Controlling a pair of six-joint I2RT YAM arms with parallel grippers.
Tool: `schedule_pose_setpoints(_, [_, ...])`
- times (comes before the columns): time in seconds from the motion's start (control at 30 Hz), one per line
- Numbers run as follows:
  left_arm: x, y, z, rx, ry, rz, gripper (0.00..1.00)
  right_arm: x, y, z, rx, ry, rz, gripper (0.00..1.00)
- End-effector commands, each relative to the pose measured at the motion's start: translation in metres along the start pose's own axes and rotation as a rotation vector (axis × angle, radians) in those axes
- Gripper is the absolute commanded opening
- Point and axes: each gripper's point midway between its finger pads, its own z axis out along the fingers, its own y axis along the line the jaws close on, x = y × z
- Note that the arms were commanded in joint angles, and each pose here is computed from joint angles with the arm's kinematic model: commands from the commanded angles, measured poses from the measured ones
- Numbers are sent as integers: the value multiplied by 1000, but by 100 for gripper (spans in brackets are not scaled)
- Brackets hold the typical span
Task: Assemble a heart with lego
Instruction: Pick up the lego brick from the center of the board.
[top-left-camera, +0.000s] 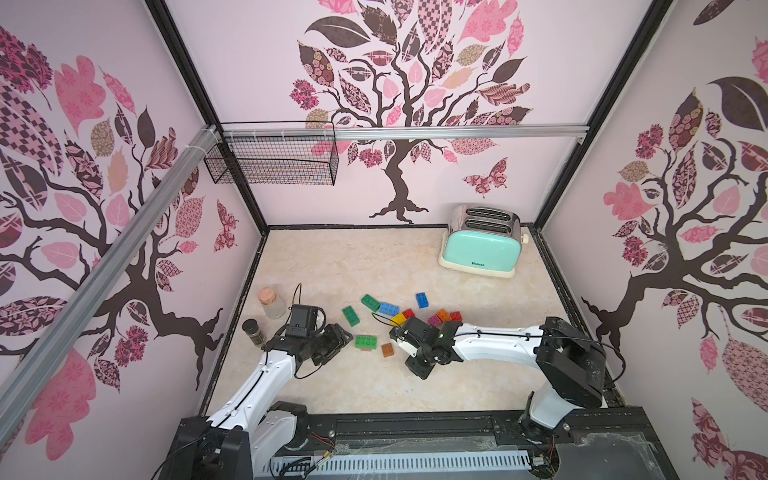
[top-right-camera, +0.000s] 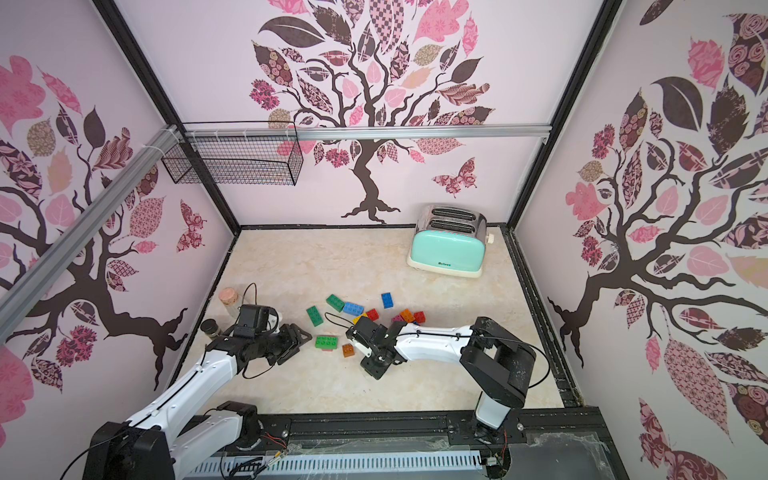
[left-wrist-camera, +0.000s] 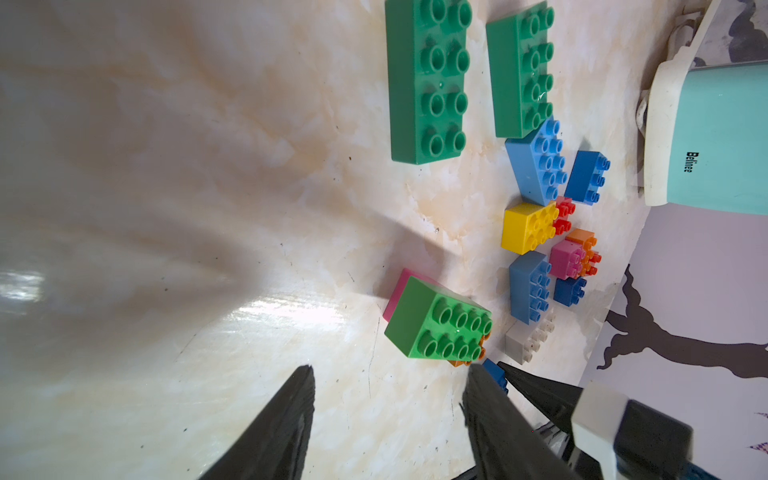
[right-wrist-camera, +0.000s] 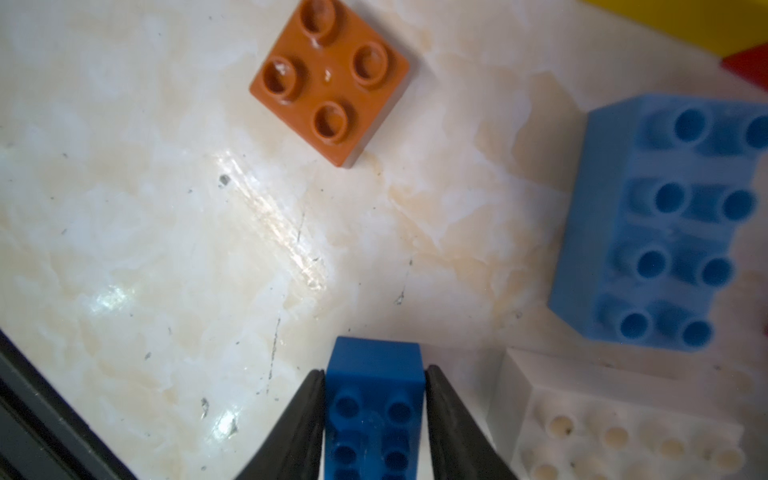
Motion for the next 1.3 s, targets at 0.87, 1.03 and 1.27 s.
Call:
schedule_pose_setpoints(0.87, [9,-21,16,99,88,78,55,-87,20,-48,-37,-147,-371,26])
schedule_pose_setpoints(1.03, [6,-21,20,85,98,95,53,-108,27,-47,-58,-159,-453,26])
schedule_pose_setpoints(1.27, [3,-16,26,60,93,96,50,-137,31,-42,-50,-196,-549,26])
